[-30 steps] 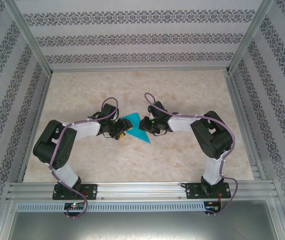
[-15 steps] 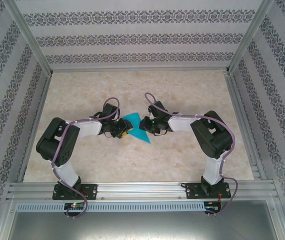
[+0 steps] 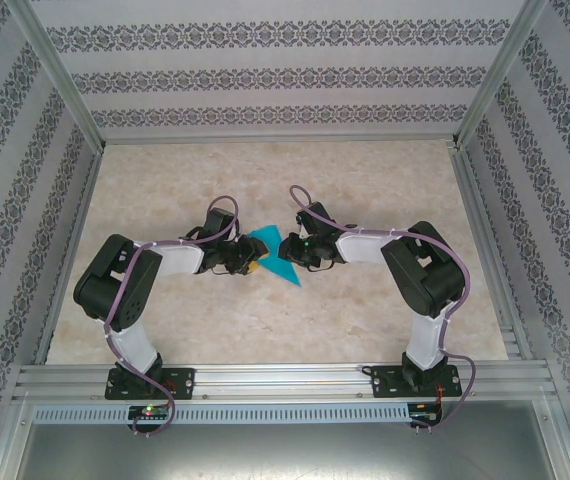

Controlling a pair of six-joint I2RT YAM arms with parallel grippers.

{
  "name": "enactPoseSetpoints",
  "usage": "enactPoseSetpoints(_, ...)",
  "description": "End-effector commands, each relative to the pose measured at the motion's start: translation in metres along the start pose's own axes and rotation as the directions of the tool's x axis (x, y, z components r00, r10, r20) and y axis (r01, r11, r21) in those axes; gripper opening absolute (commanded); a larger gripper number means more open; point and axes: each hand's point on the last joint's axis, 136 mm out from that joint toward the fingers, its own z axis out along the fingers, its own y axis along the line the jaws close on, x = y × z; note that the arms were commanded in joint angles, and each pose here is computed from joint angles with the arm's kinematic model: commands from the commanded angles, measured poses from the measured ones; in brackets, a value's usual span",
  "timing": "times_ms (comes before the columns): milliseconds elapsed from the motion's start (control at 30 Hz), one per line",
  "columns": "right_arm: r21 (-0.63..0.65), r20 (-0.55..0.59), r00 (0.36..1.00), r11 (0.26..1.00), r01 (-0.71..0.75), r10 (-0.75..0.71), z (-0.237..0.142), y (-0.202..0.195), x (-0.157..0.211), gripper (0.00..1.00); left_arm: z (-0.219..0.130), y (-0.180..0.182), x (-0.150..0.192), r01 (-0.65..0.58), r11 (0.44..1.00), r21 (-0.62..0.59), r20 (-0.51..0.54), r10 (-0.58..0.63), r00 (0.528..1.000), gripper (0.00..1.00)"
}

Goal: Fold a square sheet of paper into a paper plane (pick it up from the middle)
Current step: Fold the wing for the fifth time at the center of the table.

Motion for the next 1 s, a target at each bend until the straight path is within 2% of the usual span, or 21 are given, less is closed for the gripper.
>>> enactPoseSetpoints(0,0.065,-0.046,0.998,0.997,-0.029,0.032,0.005,-0.027,0.014,0.27,0.001,-0.013,0.002,-0.02,0.999,0.05,0.001,0.02,1.0,0.36)
enactPoseSetpoints(100,0.025,-0.035,0.999,1.0,0.007,-0.006,0.003,-0.019,0.012,0.31,0.0,-0.012,0.002,-0.025,0.999,0.044,0.002,0.025,1.0,0.3)
enactPoseSetpoints(267,-0.033,-0.003,0.992,0.991,0.129,-0.13,-0.009,0.004,0.002,0.36,-0.003,-0.013,0.002,-0.039,0.999,0.032,0.002,0.039,0.999,0.1)
enactPoseSetpoints(333,-0.054,0.018,0.984,0.982,0.178,-0.177,-0.018,0.015,-0.002,0.37,-0.004,-0.014,0.003,-0.041,0.999,0.031,0.002,0.041,0.999,0.06)
enactPoseSetpoints(500,-0.07,0.115,0.952,0.953,0.294,-0.285,-0.042,0.027,-0.008,0.52,-0.006,-0.017,0.003,-0.046,0.999,0.02,-0.007,0.046,0.999,0.02)
enactPoseSetpoints(600,-0.024,0.163,0.916,0.927,0.375,-0.367,-0.053,0.022,-0.007,0.63,-0.009,-0.019,0.004,-0.041,0.999,0.017,-0.006,0.041,0.999,0.01)
enactPoseSetpoints(733,0.123,0.207,0.812,0.838,0.531,-0.545,-0.062,0.013,-0.001,0.7,-0.012,-0.024,0.003,-0.034,0.999,0.021,-0.005,0.034,0.999,0.01)
enactPoseSetpoints(967,0.285,0.175,0.561,0.587,0.758,-0.809,-0.053,0.028,0.02,0.69,-0.015,-0.031,0.003,-0.016,1.0,0.016,-0.012,0.016,1.0,0.02)
